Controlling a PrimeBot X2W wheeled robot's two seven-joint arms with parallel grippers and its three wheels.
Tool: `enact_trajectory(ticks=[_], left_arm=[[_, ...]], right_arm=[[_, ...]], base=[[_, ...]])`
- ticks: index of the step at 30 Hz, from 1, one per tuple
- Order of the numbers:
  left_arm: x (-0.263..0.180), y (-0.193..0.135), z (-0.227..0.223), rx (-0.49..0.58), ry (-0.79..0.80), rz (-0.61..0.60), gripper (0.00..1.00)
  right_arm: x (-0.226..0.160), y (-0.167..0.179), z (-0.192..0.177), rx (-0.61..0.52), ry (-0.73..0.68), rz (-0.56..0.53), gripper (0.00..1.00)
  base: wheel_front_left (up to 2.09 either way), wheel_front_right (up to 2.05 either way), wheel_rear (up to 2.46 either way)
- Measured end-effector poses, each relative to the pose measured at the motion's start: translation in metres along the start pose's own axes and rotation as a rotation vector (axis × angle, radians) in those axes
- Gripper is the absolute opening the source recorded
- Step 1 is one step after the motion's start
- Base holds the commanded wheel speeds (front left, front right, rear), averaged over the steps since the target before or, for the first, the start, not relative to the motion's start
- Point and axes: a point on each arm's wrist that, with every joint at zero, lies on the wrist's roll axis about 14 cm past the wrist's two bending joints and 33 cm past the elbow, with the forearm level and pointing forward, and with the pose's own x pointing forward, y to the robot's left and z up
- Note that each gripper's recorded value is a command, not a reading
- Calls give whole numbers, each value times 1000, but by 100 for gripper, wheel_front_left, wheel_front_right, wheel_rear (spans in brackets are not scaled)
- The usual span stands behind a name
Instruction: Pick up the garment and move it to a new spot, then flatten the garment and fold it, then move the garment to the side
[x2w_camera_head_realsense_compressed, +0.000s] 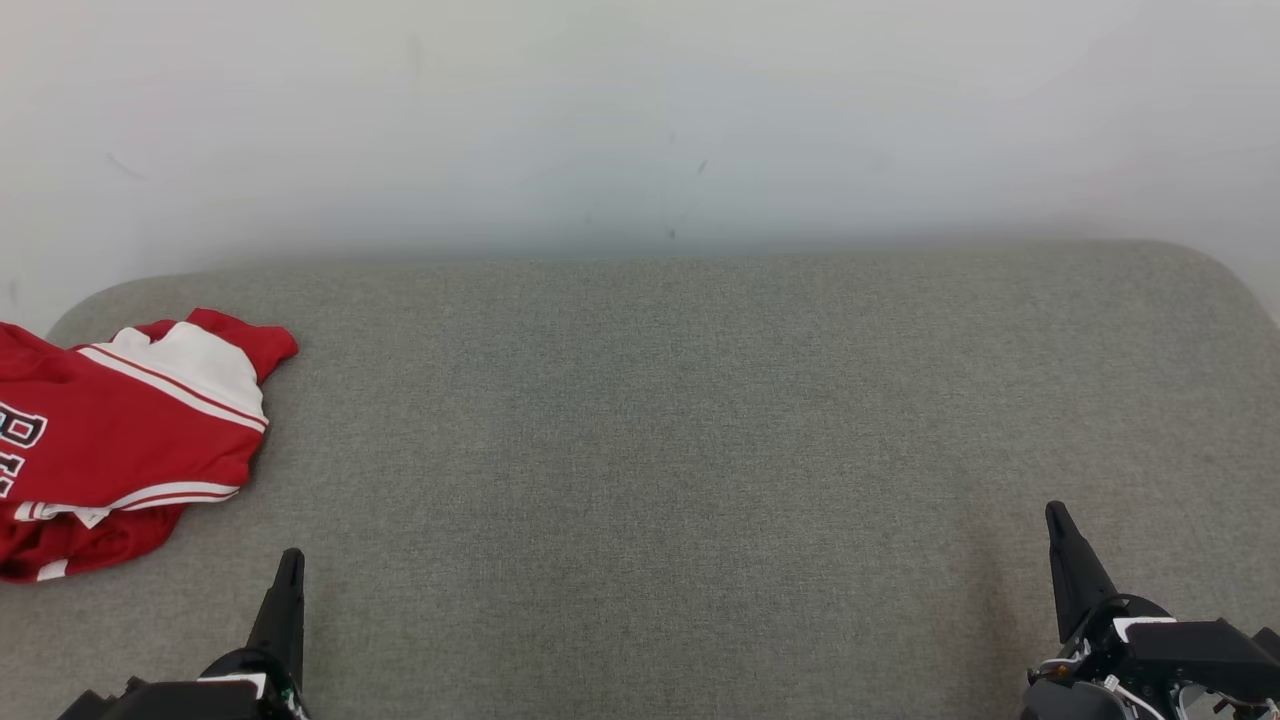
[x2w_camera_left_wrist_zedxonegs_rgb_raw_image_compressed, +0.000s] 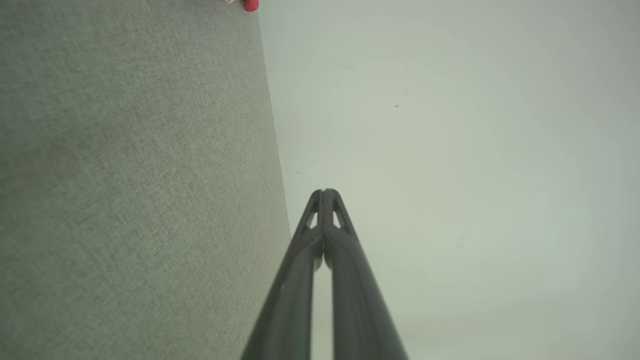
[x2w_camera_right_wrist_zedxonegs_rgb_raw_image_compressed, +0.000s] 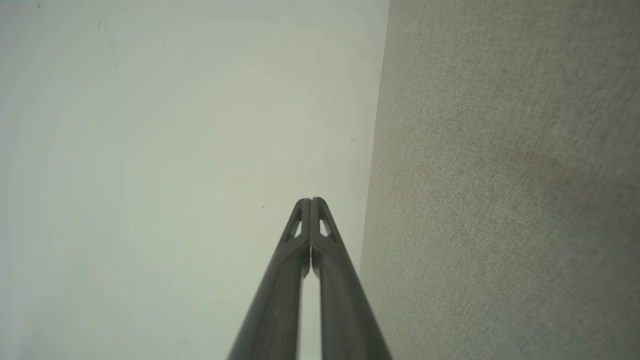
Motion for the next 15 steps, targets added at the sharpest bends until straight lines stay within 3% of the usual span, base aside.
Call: enact_trajectory(ticks=[14,15], left_arm=[[0,0,0,0,0,0,0],[0,1,0,-1,0,3,100]], right_arm=[[0,0,0,0,0,0,0],[-1,-1,0,1,0,-4,100]], base=[[0,0,0],[0,0,0]])
